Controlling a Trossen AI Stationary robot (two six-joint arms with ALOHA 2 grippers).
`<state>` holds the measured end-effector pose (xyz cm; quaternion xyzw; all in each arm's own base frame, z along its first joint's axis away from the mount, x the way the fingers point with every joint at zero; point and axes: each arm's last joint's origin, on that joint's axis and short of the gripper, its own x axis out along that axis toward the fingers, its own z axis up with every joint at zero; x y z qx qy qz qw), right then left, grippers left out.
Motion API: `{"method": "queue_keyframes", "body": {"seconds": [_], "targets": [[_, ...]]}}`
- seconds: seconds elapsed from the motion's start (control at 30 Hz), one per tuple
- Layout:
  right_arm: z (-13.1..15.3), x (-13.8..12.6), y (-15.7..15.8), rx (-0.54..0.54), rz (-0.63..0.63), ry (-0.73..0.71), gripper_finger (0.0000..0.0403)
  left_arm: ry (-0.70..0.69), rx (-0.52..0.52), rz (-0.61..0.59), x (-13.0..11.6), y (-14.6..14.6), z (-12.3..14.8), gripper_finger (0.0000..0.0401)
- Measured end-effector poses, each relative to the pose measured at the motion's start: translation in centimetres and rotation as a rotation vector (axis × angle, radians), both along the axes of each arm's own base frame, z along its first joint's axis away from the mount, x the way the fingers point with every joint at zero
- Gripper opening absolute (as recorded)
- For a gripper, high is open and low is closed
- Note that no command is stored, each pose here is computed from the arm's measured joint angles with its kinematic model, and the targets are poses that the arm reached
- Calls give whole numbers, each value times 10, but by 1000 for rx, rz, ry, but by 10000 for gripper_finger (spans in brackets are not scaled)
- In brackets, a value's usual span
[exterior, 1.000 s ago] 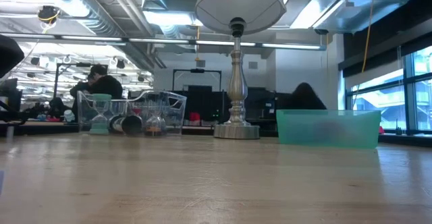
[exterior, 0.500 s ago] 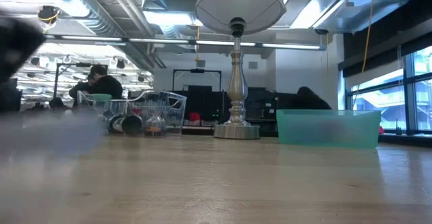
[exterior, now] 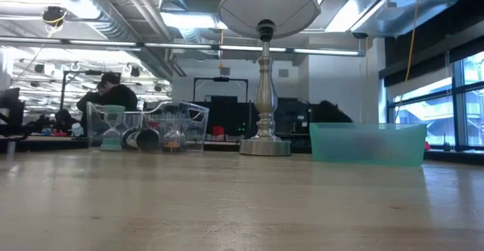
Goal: Pick & Place Office items
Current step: Put the white digital timer into the gray bin
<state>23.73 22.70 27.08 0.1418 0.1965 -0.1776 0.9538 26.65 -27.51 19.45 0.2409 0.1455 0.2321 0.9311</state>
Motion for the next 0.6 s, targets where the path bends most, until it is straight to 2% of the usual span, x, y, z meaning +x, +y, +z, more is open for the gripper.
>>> {"method": "queue_keyframes", "body": {"seconds": [0.13, 0.3, 0.6], "targets": [[2, 8, -8, 50, -100, -73, 275, -2, 105, 82, 18, 9, 14, 155], [3, 19, -15, 108, -138, -91, 275, 21, 155, 137, 38, 26, 20, 155], [2, 32, -30, 141, -150, -57, 275, 28, 150, 184, 56, 46, 23, 155]]}}
